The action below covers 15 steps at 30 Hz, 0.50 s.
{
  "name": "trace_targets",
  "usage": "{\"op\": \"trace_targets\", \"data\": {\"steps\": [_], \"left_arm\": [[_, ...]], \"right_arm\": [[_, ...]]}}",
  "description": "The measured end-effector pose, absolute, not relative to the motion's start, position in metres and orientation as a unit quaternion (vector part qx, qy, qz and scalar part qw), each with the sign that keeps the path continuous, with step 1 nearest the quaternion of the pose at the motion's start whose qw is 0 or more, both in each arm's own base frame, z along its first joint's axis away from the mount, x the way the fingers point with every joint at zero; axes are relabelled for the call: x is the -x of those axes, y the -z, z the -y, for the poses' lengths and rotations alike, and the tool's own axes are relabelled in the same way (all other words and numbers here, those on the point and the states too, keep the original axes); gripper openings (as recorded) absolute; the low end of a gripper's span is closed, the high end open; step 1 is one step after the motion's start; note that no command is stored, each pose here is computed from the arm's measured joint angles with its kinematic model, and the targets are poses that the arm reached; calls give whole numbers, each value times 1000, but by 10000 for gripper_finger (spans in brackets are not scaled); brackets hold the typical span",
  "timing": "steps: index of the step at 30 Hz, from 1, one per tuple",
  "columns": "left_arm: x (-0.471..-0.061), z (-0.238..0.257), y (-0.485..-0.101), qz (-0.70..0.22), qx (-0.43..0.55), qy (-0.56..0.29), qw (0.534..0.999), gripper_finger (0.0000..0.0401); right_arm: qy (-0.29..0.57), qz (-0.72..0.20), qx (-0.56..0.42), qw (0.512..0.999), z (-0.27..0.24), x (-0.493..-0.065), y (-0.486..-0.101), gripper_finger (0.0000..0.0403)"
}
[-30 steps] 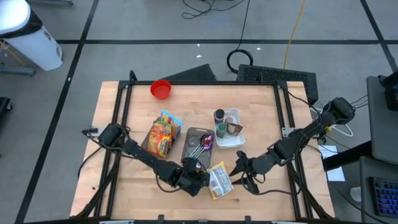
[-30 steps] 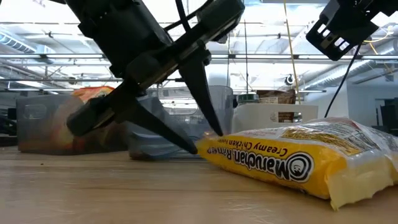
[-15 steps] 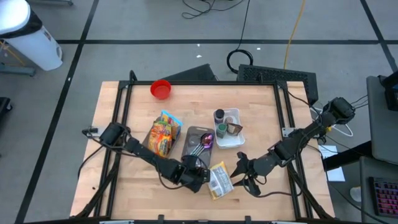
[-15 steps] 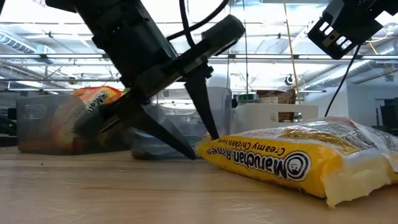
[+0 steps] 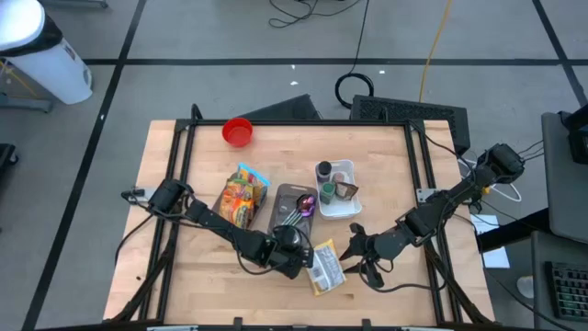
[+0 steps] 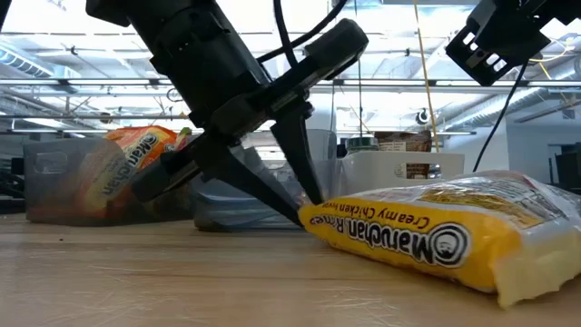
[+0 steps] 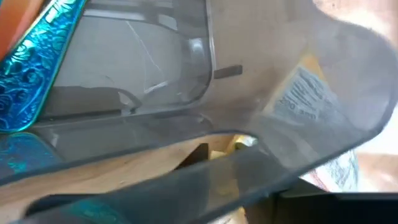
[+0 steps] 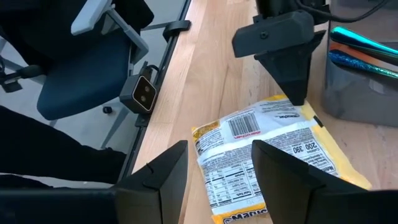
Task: Pick & Place Food Item
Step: Put the yellow pack into the left gray bin
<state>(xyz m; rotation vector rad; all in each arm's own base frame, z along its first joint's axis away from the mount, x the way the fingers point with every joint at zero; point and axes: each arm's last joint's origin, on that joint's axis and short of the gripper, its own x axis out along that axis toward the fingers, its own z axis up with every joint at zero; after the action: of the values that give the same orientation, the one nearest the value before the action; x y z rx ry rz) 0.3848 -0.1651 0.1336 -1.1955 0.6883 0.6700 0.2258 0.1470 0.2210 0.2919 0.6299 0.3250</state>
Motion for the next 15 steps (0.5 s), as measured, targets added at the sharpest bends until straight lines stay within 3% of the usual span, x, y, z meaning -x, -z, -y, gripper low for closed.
{"op": "trace_targets", "data": {"steps": [5,15], "left_arm": [[-388,168,-136,-319,534,-273,734,11],[-400,178,-155,-318,521,-164,775,5]], "right_arm": [[-155,-307,-142,928,-145,-227,-221,171],[-150,-307,-140,929,-142,-229,-221,171]]}}
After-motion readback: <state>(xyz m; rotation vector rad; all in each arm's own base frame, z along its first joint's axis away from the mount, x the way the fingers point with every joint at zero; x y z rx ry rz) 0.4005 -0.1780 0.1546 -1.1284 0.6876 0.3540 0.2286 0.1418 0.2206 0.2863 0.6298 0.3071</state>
